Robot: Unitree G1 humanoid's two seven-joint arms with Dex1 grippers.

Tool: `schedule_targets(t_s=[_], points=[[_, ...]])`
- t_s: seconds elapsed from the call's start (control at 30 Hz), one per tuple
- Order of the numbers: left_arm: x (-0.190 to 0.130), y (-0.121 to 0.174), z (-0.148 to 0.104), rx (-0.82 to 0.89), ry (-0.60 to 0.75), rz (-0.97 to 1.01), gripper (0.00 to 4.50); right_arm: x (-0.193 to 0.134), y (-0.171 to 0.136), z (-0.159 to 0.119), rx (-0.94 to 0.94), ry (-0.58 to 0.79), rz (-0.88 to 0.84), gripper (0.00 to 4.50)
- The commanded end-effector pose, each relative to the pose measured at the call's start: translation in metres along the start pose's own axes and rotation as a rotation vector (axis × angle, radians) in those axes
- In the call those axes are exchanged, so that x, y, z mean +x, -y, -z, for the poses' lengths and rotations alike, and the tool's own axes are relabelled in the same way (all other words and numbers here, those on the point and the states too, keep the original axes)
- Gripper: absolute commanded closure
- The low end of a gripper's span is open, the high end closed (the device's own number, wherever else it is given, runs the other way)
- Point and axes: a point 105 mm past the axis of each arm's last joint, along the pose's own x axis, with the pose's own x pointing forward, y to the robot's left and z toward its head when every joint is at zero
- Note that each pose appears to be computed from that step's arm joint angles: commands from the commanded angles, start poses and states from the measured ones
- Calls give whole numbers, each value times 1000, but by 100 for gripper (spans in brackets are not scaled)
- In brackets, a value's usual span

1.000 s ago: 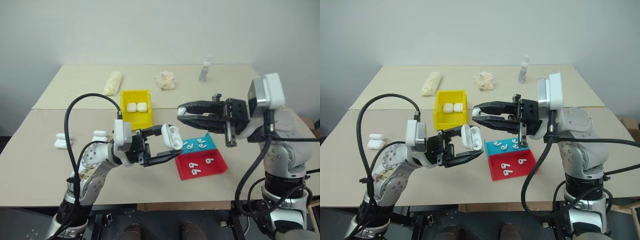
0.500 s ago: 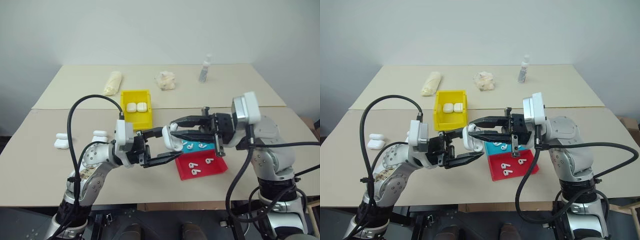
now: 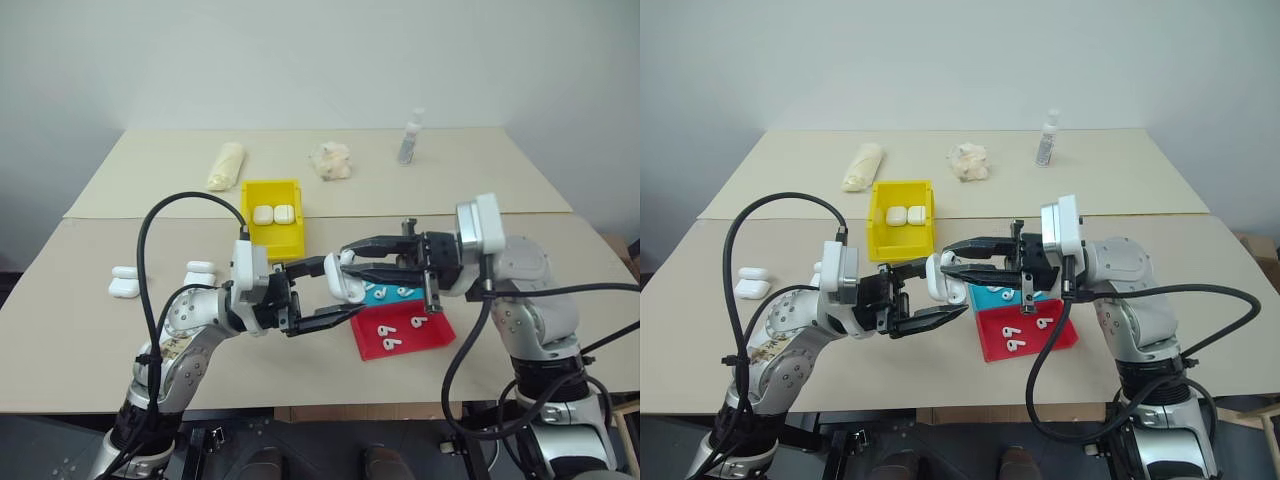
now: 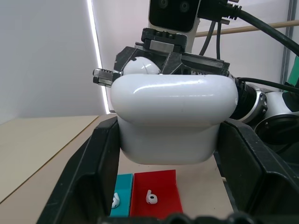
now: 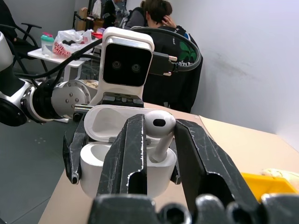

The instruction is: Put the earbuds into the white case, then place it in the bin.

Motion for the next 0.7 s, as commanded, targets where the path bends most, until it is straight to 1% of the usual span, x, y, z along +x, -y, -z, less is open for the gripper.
schedule_targets(t_s=[0.03,0.1,0.13,0.27,0.37,0.43,0.5,0.57,0.63,0.7], points=[[4,3,-14,49,45,19,170,1,-7,2,-24,-26,-45,286],[4,2,-13,49,44,18,170,2,-6,3,-40,-36,-42,212],[4,2,-13,48,43,16,170,2,-7,4,-46,-46,-52,182],[3,0,-10,49,31,5,170,-1,-9,4,-59,-57,-74,182],[-7,-6,2,66,-32,-31,170,-10,-6,-8,-71,-54,-79,182],[-17,-10,9,82,-82,-55,170,-16,3,-13,-65,-96,-52,182],[-35,-15,19,101,-172,-95,170,-27,18,-10,-55,-258,-30,182],[-56,-17,27,133,-256,-132,170,-40,30,0,-46,-461,-40,182],[-75,-17,30,132,-316,-167,170,-48,41,10,-101,-634,-77,182],[-91,-14,30,129,-353,-192,170,-50,54,21,-138,-778,-114,182]])
